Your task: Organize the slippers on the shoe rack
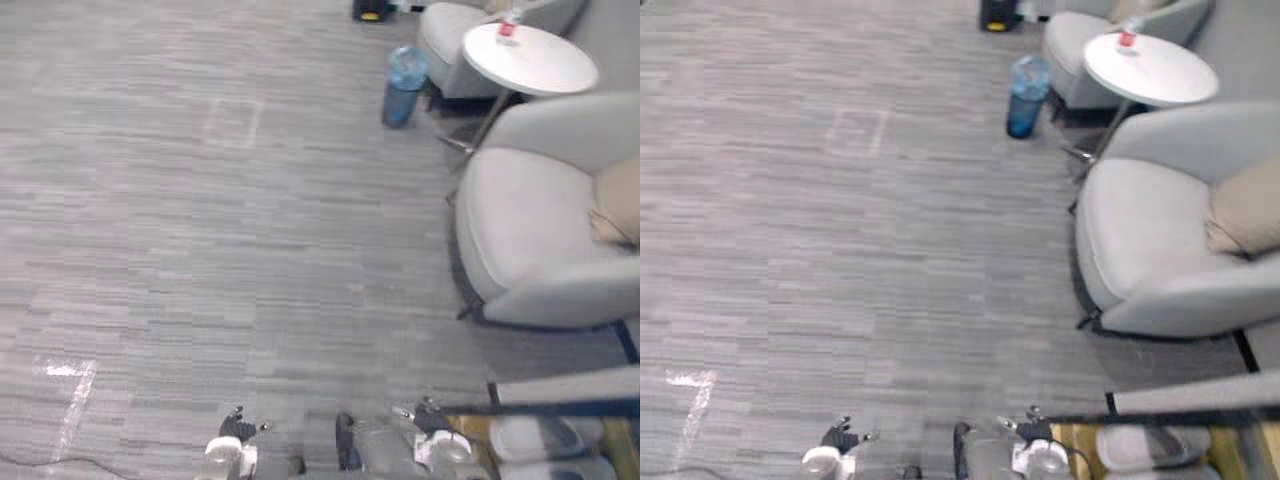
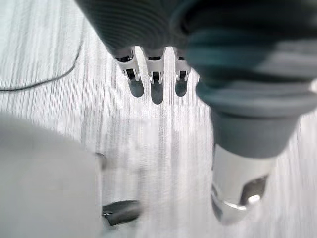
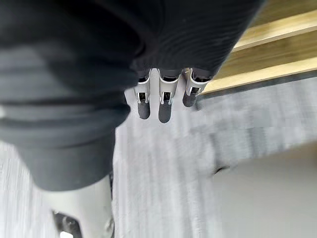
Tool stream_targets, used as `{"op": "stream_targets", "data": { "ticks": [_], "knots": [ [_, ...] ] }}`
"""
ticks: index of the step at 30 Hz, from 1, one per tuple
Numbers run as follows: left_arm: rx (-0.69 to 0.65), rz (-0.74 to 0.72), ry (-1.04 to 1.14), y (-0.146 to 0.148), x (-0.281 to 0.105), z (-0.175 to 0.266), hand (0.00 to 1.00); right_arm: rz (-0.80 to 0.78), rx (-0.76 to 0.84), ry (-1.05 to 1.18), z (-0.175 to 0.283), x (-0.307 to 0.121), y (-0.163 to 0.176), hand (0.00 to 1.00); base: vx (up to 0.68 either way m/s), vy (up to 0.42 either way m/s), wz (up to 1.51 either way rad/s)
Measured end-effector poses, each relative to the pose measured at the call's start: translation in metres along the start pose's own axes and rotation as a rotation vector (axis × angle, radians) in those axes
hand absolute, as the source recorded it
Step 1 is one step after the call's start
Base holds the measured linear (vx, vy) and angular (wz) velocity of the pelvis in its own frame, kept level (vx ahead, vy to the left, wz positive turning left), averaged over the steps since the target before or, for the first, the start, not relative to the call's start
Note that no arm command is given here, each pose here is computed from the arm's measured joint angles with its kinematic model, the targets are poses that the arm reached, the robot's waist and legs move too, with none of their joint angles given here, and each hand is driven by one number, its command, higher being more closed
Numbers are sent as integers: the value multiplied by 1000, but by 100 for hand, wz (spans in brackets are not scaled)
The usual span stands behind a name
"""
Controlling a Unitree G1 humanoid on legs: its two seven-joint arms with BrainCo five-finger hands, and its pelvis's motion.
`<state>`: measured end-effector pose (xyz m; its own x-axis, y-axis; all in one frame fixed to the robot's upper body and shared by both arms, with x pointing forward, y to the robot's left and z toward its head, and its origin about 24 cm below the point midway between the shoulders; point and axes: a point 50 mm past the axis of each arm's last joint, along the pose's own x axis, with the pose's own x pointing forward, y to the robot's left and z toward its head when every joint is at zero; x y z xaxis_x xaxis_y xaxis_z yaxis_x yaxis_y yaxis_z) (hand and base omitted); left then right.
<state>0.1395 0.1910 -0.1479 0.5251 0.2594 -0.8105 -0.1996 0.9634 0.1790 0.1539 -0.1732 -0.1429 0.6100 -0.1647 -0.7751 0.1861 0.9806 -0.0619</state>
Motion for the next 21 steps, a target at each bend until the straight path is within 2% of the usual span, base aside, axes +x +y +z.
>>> {"op": "stream_targets", "data": {
  "ticks": [4,8,11,15,21],
  "knots": [
    [-33,0,-59,-4,1,14,0,6,1,3,-3,-2,4,0,385,-64,49],
    [-43,-53,-59,-26,-2,16,0,-27,-1,22,-9,-4,-7,0,386,86,58],
    [-16,-33,-54,-15,2,18,0,-23,-43,57,-11,-1,-5,0,392,162,44],
    [1,-24,-13,-10,1,6,0,-49,-13,111,-24,-4,-10,0,514,206,50],
    [-20,-13,38,-6,1,-5,0,-58,-10,57,-11,-1,-16,0,464,38,21]
  ]
}}
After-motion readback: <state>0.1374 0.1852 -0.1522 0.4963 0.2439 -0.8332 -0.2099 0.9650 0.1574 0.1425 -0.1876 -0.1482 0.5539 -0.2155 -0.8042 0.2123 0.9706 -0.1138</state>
